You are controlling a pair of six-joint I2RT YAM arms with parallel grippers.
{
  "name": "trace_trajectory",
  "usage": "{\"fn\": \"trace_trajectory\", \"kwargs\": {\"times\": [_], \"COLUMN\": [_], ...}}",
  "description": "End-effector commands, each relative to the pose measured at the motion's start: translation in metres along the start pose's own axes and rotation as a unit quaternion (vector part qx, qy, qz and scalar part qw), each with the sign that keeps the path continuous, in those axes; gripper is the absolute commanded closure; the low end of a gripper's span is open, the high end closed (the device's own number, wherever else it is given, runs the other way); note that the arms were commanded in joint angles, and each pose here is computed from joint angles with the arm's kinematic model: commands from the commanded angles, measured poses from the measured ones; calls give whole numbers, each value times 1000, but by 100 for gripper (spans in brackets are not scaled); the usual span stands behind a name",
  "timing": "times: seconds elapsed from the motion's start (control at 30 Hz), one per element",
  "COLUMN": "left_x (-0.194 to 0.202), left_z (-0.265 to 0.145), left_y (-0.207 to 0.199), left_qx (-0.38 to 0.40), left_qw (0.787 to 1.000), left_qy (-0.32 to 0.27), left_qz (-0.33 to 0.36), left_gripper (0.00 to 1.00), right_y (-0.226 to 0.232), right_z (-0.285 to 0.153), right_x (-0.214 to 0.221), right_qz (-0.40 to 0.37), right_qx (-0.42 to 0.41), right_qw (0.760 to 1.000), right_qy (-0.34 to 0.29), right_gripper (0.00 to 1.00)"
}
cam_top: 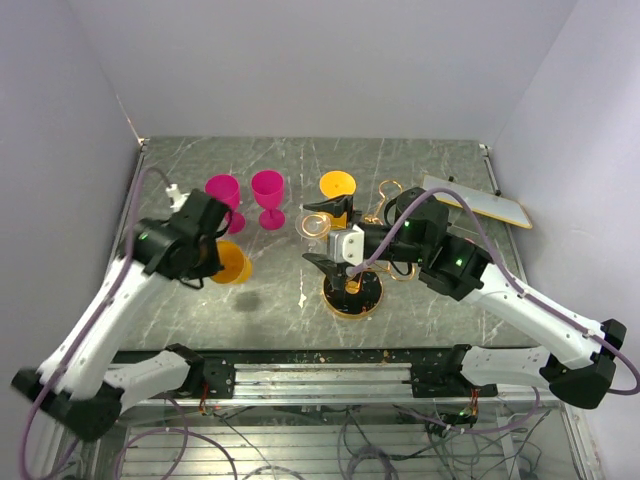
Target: Take the wine glass off the wine glass rack
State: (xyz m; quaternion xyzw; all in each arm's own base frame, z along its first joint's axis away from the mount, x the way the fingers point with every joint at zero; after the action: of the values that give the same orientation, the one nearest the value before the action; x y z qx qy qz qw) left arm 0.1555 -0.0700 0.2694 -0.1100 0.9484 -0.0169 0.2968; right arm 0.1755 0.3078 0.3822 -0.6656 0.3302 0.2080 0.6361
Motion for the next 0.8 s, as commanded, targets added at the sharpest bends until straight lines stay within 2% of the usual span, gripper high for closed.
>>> {"fn": "trace_trajectory", "kwargs": {"times": [0.0,0.1,0.27,0.67,0.77], "left_x": [-6,-17,-14,-11,-12], "left_z": [33,52,88,119,121], "left_y": [3,9,19,34,33], "left_qx": [-78,-80,-62,-104,-100], "left_qw": [996,995,991,981,982], "left_qy": [23,40,109,161,161], "left_qz": [40,40,44,25,23], "left_gripper": [93,93,93,93,82], "right_y": [4,5,10,18,22], "right_z": [-3,-2,1,7,8], "right_x": [3,9,14,37,43], "right_qz": [-14,-13,-12,6,7], "right_qx": [-8,2,-5,-5,2], "right_qw": [1000,999,999,994,992], "right_qy": [14,32,47,112,125], "right_gripper": [14,14,16,24,26]}}
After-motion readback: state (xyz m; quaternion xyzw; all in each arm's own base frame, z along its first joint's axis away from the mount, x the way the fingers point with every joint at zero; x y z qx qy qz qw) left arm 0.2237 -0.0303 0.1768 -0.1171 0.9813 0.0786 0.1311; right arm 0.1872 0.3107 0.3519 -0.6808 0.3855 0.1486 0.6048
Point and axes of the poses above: each gripper's point midway between its finger pads, its own z axis out along the fingers, its own y axis along the line the jaws close on, x = y × z, the point moved 4 cm from there along -z, back along the fingers, and after that the axes turned 1 degree about z, right-handed, at the moved point
